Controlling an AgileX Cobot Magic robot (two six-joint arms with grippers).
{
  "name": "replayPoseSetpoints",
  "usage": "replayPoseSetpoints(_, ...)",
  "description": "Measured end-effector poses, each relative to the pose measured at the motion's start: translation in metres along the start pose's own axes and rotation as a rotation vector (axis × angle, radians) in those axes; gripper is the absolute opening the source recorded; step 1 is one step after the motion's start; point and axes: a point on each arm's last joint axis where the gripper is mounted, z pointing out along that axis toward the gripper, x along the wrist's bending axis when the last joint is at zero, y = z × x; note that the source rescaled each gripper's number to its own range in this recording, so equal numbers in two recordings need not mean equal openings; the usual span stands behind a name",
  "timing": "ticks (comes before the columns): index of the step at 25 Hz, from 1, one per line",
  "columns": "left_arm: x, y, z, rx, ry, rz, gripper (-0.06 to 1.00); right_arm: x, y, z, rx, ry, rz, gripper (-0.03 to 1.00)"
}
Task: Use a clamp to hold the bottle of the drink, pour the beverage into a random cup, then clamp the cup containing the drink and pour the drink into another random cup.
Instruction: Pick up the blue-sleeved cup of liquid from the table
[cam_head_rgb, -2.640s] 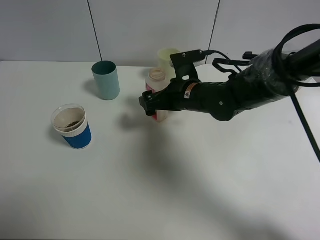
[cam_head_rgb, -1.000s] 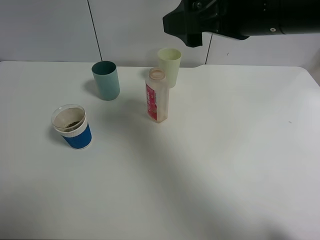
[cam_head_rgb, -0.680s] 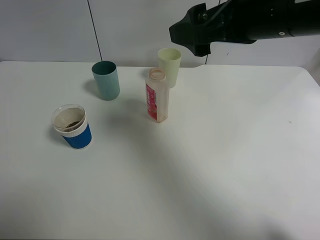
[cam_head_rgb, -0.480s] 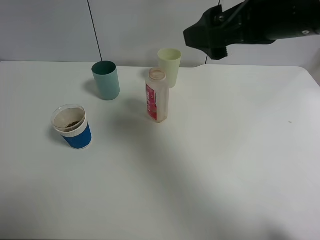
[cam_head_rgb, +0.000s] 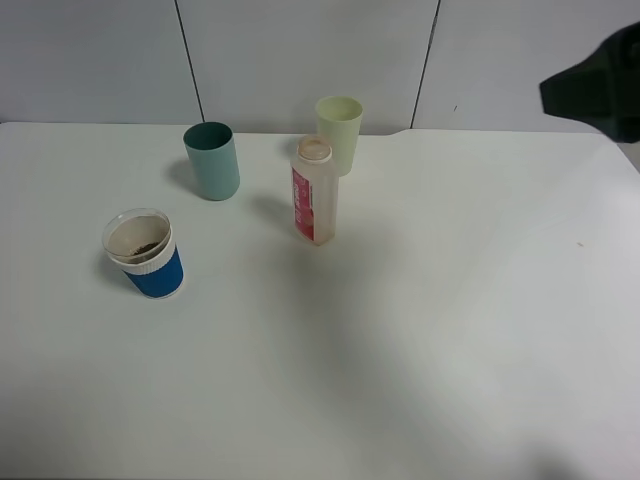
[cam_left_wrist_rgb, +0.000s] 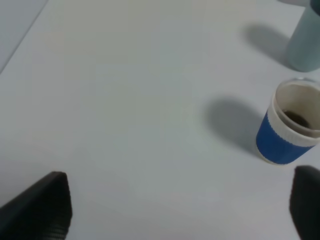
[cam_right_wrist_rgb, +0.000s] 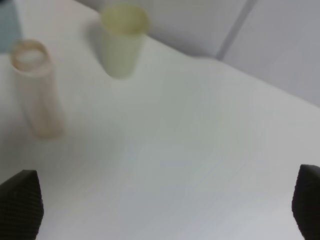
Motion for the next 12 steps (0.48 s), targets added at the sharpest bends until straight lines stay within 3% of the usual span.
replayPoseSetpoints(7, 0.000, 0.000, 0.000, 0.000, 0.000, 0.000, 0.62, -0.025, -0.027, -0.058, -0.011, -0.093, 0.070, 1.00)
replayPoseSetpoints(12, 0.000, 0.000, 0.000, 0.000, 0.000, 0.000, 0.62, -0.035, -0.047, -0.087, -0.026, -0.110, 0.119, 1.00)
